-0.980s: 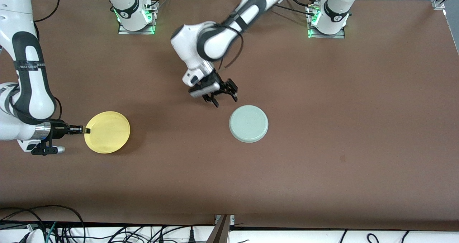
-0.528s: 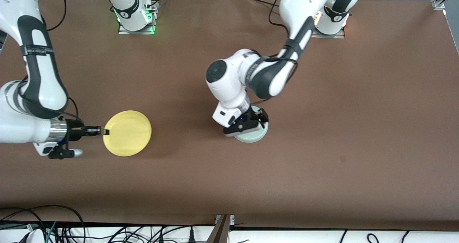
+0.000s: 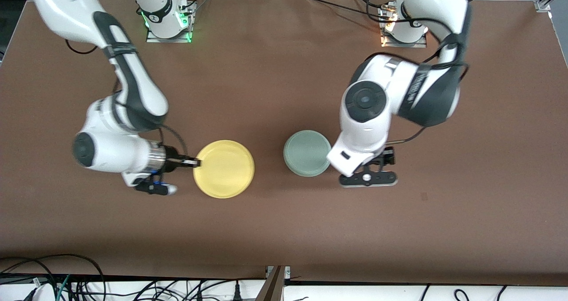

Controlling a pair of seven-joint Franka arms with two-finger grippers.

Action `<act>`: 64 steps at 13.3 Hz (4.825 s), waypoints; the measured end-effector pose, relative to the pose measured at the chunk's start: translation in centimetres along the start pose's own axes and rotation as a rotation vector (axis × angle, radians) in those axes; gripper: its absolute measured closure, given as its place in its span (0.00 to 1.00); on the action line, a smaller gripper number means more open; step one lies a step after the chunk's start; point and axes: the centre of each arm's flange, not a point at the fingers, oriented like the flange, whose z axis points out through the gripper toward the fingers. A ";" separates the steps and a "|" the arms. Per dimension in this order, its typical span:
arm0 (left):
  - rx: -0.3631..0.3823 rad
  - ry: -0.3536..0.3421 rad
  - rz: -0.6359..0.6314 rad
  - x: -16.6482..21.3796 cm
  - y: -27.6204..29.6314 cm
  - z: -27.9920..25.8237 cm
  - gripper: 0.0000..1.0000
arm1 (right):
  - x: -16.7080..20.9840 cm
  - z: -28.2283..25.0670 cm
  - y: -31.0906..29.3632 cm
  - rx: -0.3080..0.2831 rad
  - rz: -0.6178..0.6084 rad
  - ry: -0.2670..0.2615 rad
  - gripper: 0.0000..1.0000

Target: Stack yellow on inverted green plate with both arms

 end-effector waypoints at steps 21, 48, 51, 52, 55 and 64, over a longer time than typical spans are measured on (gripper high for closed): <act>-0.175 -0.160 0.032 -11.2 -28.0 -6.4 0.00 | -12.6 20.2 -14.8 0.037 0.029 0.045 0.97; -0.213 -0.137 0.007 -10.6 -30.6 -5.9 0.00 | -0.2 -3.1 -0.3 -0.174 -0.121 -0.029 0.00; -0.213 -0.136 0.007 -10.6 -30.6 -5.9 0.00 | 1.0 -9.8 5.8 -0.269 -0.150 -0.047 0.00; -0.213 -0.136 0.007 -10.6 -30.6 -5.9 0.00 | 0.9 -12.0 7.3 -0.295 -0.148 -0.048 0.00; -0.214 -0.124 0.006 -10.5 -30.6 -6.0 0.00 | -0.6 -18.8 9.8 -0.370 -0.162 -0.029 0.00; -0.214 -0.115 0.004 -10.3 -30.6 -6.0 0.00 | -11.6 -34.6 12.7 -0.420 -0.120 0.055 0.00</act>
